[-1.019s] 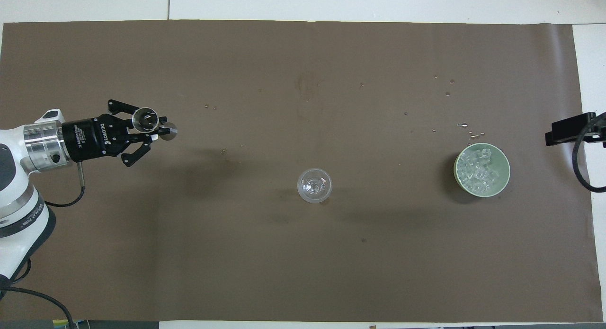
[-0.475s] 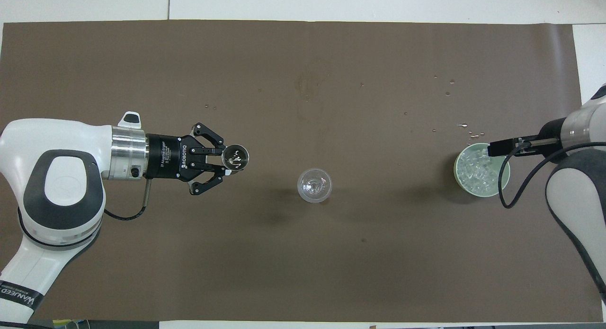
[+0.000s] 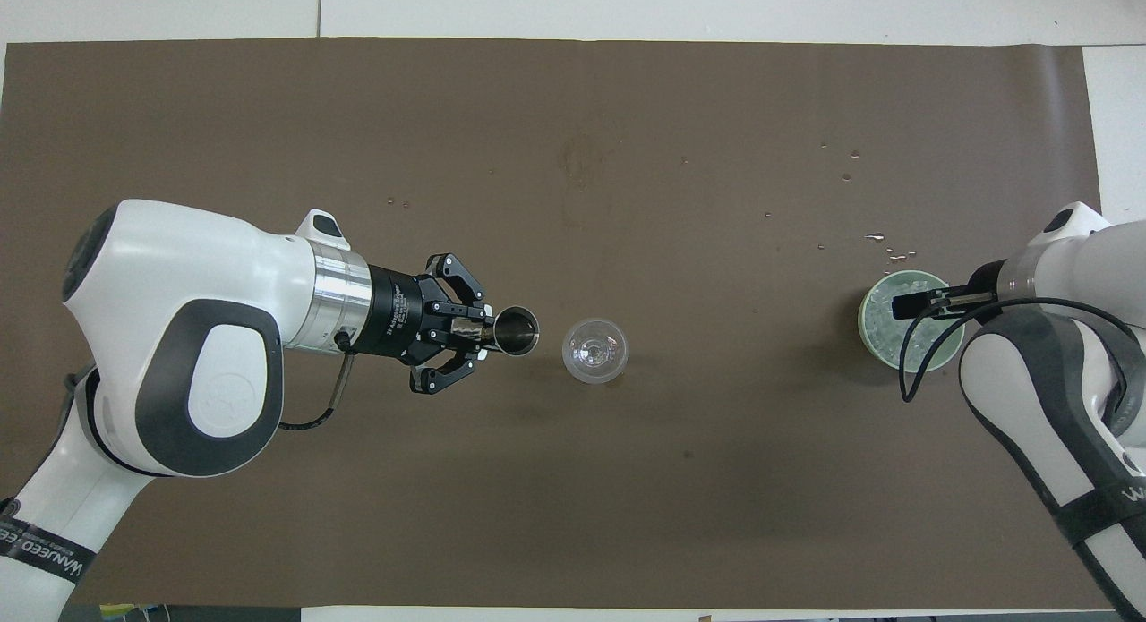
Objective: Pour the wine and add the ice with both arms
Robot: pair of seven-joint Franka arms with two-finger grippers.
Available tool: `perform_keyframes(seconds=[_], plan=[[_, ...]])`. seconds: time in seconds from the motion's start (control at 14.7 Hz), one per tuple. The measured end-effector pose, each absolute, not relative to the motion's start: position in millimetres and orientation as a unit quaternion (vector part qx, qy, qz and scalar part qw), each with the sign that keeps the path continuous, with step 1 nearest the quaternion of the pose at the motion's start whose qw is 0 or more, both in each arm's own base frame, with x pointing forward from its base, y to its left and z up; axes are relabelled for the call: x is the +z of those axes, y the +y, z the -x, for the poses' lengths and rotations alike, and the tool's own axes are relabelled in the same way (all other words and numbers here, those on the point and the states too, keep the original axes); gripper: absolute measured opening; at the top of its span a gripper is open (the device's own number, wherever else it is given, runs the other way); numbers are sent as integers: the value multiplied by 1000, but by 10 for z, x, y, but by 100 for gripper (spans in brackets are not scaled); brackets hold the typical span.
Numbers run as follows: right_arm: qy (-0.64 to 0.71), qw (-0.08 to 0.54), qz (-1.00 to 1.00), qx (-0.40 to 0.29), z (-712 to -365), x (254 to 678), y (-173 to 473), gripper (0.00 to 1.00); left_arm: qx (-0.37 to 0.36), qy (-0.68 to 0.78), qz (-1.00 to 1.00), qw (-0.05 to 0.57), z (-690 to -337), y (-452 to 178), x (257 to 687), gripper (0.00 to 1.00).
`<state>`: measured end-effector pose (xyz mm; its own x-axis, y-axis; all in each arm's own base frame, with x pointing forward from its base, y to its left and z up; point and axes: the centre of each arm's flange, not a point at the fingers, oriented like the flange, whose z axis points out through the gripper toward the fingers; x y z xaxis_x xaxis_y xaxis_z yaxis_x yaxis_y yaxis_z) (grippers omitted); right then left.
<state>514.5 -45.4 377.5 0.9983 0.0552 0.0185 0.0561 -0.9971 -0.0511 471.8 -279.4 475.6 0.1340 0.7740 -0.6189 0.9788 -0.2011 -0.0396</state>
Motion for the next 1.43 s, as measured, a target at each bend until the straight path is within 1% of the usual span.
perform_keyframes(seconds=[0.27, 0.41, 0.48, 0.54, 1.02, 1.09, 1.15, 1.22, 1.29, 1.36, 1.43], plan=[[-27, 23, 999, -9, -5179, 3572, -462, 96, -213, 609, -752, 139, -4591, -3119, 4766, 22], [-25, 23, 999, -4, -5166, 3476, -471, 88, -189, 612, -757, 128, -4581, -3195, 4770, 22], [-25, 23, 999, 0, -5151, 3426, -477, 87, -173, 615, -760, 123, -4577, -3237, 4781, 22], [-24, 23, 999, 3, -5134, 3379, -482, 81, -157, 618, -761, 120, -4568, -3289, 4793, 22], [-22, 24, 999, 12, -5093, 3302, -489, 80, -63, 597, -794, 97, -4336, -3669, 4839, 22], [-21, 24, 999, 13, -5086, 3296, -501, 77, -54, 591, -799, 94, -4306, -3704, 4840, 22], [-20, 25, 999, 16, -5073, 3281, -515, 77, -43, 586, -804, 91, -4288, -3728, 4847, 22], [-18, 25, 999, 17, -5061, 3267, -526, 72, -32, 583, -807, 90, -4281, -3744, 4864, 22], [-17, 25, 999, 19, -5052, 3256, -536, 71, -19, 579, -810, 89, -4279, -3760, 4886, 22], [-17, 25, 999, 19, -5047, 3251, -542, 67, -6, 573, -815, 87, -4279, -3779, 4905, 22], [-17, 25, 999, 20, -5044, 3248, -543, 67, 6, 569, -818, 87, -4280, -3800, 4926, 22]])
